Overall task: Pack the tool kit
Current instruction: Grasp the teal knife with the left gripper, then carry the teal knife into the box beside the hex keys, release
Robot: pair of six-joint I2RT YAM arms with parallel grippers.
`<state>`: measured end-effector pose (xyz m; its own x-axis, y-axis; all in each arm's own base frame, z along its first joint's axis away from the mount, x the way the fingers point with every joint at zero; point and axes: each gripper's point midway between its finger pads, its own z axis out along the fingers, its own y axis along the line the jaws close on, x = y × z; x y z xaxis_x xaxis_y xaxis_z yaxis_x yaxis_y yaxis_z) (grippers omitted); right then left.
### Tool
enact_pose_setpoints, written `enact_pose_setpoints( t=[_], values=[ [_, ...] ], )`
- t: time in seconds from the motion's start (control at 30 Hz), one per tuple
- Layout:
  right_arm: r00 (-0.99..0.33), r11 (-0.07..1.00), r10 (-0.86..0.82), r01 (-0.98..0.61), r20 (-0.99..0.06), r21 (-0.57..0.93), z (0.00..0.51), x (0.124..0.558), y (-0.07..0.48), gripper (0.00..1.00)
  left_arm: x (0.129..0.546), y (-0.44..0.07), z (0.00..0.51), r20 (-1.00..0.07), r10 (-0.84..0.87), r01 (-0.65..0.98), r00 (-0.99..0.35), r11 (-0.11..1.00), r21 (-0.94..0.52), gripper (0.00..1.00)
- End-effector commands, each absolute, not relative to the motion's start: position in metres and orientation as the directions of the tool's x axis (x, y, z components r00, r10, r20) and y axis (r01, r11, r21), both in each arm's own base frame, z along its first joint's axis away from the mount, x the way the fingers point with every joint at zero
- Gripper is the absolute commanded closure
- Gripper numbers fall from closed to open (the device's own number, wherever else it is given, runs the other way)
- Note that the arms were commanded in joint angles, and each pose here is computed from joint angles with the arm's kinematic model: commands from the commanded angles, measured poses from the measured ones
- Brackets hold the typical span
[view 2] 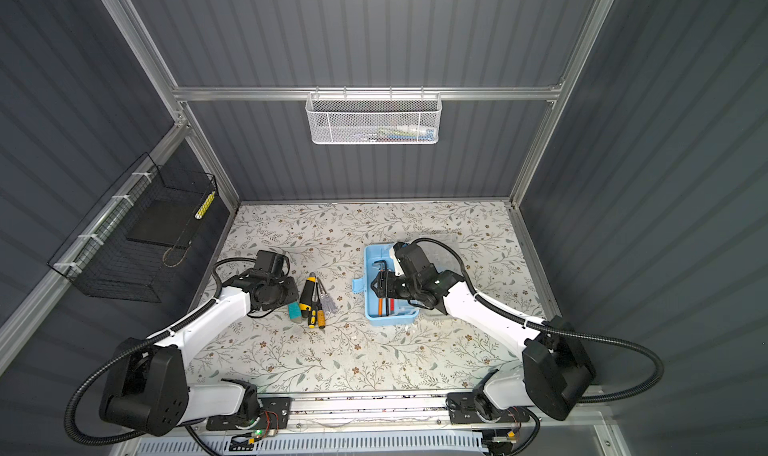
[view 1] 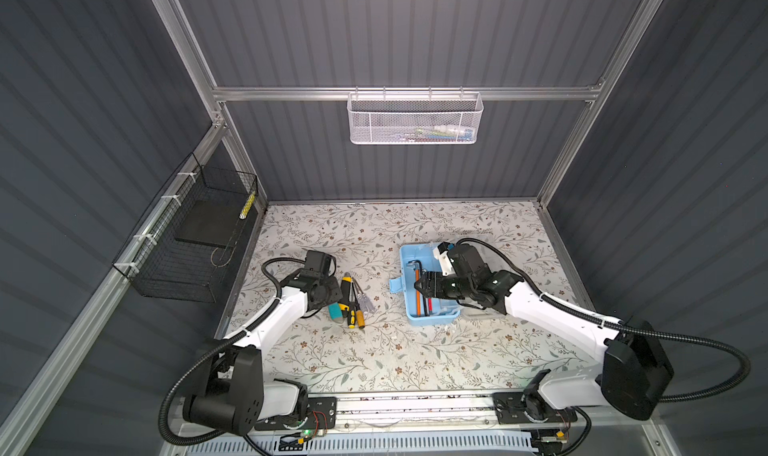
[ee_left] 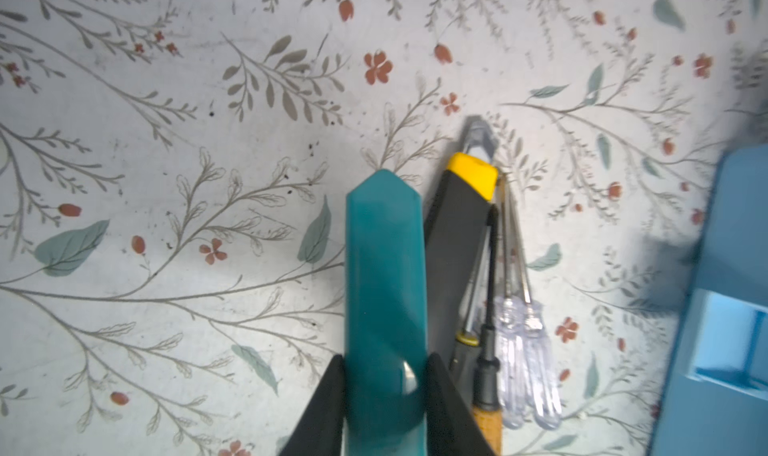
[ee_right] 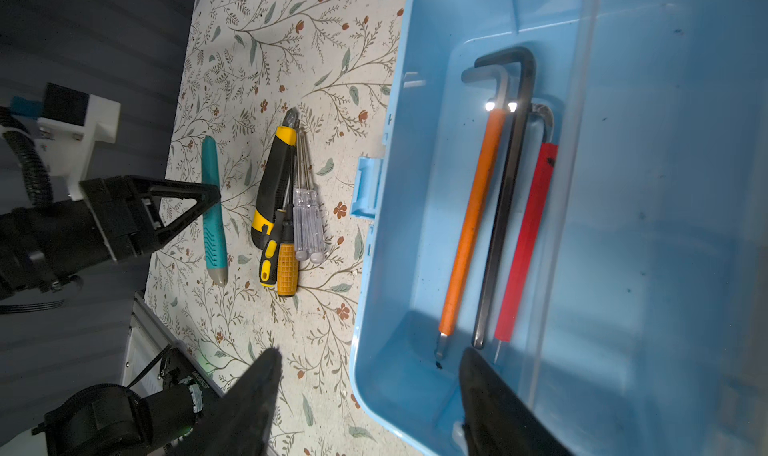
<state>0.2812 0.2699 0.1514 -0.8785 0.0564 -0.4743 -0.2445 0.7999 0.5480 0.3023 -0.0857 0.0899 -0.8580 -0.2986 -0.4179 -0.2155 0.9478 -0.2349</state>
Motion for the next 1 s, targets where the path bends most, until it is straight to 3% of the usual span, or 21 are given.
enact_pose_setpoints(
  t=[0.0, 0.3, 0.5, 0.97],
  values=[
    [-0.87, 0.788, 0.087, -0.238, -0.486, 0.567, 0.163, 0.283, 0.263, 0.32, 0.308, -0.125, 0.128, -0.441, -0.294, -0.143, -0.848, 0.928, -0.345, 0.82],
    [-0.792, 0.818, 0.19, -0.2, -0.581, 0.54, 0.207, 0.291, 0.212, 0.31, 0.332, -0.26, 0.21, -0.562, -0.245, 0.126, -0.79, 0.832, -0.541, 0.82],
    [-0.75, 0.816, 0.264, -0.161, -0.606, 0.556, 0.224, 0.286, 0.18, 0.32, 0.344, -0.34, 0.232, -0.588, -0.198, 0.259, -0.784, 0.757, -0.6, 0.83],
    [-0.734, 0.823, 0.301, -0.122, -0.609, 0.554, 0.217, 0.272, 0.155, 0.31, 0.343, -0.45, 0.191, -0.473, -0.202, 0.25, -0.858, 0.641, -0.726, 0.83]
  ],
)
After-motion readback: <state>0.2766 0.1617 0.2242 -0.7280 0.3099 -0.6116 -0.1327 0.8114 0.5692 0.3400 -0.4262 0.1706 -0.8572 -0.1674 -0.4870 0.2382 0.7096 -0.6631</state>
